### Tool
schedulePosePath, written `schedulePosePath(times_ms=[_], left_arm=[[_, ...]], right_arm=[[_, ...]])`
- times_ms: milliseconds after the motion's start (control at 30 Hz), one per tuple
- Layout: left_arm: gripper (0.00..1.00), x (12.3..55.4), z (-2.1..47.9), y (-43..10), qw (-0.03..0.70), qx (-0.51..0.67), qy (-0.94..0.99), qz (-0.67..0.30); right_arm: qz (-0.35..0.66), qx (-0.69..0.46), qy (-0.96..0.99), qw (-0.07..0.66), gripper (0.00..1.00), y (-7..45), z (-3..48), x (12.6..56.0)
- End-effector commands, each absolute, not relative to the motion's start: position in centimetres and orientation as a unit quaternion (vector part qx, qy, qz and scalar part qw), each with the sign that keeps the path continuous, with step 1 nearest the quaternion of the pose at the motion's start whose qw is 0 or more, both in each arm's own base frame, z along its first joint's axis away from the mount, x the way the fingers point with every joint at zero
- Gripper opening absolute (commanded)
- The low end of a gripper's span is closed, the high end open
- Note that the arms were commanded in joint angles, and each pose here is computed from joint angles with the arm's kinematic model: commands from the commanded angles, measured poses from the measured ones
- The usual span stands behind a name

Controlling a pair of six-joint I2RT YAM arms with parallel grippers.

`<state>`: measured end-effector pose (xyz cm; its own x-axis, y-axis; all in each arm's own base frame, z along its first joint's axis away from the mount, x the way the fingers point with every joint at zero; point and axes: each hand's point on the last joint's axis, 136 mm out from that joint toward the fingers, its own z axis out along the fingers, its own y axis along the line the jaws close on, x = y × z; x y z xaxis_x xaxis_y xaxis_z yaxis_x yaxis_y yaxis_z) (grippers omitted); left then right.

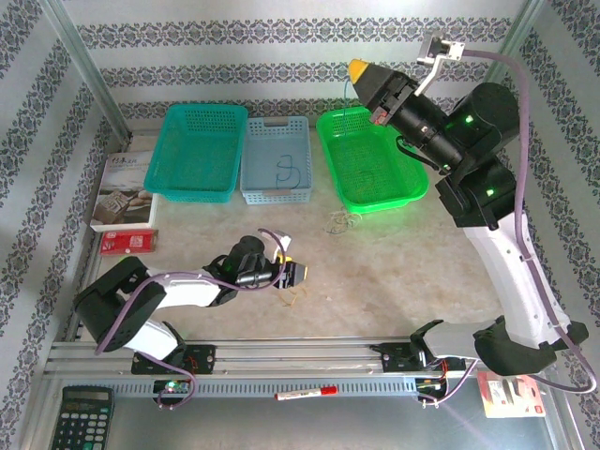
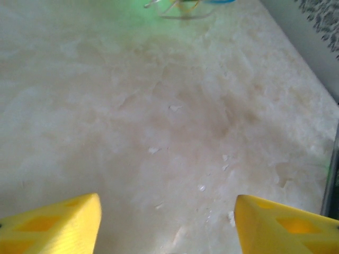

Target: Untangle the cables

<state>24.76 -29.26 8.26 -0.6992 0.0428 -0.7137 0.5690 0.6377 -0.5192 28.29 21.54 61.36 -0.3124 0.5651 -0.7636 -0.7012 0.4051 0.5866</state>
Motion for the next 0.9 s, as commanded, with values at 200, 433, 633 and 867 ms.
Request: schedulePosePath(times_ms=[200, 433, 633, 867], left_arm=[[0.83, 25.1, 15.4, -28.5, 0.42, 0.197, 0.802, -0.376], [0.87, 25.7, 19.2, -29.0, 0.451, 0.213, 0.781, -0.377], [0.86, 26.7, 17.5, -29.1, 0.45, 0.214, 0.793, -0.351], [0.46, 25.3, 12.3, -28.4, 0.41, 0.203, 0.815, -0.357]], right_arm=[[0.575, -0.085, 0.583, 0.567, 0.0, 23.1, 62.0, 25.9], [0.599, -0.119, 0.584, 0.534, 0.0, 26.5, 61.5, 24.2], [0.607, -0.139, 0.591, 0.512, 0.0, 28.7, 60.4, 23.1], [0.588, -0.135, 0.588, 0.539, 0.0, 27.4, 61.5, 23.3]])
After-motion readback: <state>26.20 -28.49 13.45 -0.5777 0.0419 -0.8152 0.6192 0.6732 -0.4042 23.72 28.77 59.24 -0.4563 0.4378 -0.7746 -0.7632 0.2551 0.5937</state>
